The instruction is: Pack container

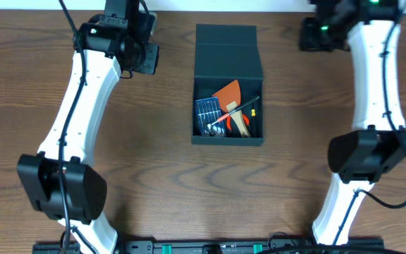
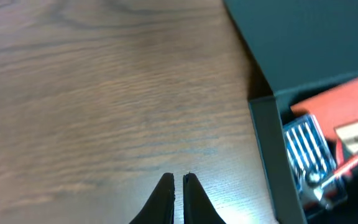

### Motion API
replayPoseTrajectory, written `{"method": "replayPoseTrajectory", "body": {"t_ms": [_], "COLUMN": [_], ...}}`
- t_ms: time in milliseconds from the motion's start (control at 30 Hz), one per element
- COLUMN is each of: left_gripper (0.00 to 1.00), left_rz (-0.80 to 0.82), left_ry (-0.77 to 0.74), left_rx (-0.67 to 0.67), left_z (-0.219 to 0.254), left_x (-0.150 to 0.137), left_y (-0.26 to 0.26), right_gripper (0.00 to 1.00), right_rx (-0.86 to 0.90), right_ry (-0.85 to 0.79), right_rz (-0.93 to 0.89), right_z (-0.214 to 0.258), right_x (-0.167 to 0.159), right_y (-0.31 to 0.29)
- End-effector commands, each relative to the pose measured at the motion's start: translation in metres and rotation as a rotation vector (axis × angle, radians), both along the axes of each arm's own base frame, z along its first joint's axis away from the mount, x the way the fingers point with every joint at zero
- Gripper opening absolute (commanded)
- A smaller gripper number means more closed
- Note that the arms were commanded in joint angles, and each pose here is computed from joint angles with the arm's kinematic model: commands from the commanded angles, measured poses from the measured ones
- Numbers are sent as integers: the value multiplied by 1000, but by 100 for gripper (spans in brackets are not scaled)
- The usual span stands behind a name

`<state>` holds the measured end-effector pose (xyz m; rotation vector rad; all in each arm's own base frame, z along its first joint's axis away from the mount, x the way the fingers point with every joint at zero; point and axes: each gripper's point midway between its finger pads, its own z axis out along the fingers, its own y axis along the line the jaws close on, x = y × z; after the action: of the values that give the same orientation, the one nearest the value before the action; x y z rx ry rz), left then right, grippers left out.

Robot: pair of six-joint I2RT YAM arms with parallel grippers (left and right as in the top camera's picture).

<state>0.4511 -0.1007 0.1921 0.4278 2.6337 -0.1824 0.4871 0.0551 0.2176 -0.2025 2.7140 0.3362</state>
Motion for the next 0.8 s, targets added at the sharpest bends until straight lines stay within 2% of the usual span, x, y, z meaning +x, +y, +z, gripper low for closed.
{"method": "replayPoseTrajectory", "body": {"t_ms": [0, 133, 367, 567, 767], "left_gripper": [6, 6, 6, 6, 6], "left_rz": [-232, -323, -405, -443, -442], "left_ry": [27, 55, 85, 54, 2], "left_rx": [-71, -180, -401, -448, -559], "left_z": [-23, -43, -55, -51, -42], "left_x": [1, 4, 2, 6, 19], "left_y": [-11, -19, -36, -43, -50], "right_gripper": [1, 1, 1, 1, 1], "right_rx": [1, -58, -36, 52, 114], "right_ry": [0, 53, 191, 238, 267], "right_rz": [79, -7, 27, 174, 169], "right_z": [-5, -31, -87, -128, -154], "right_x": [-4, -4, -22, -28, -22], "right_y": [23, 16, 12, 27, 27]}}
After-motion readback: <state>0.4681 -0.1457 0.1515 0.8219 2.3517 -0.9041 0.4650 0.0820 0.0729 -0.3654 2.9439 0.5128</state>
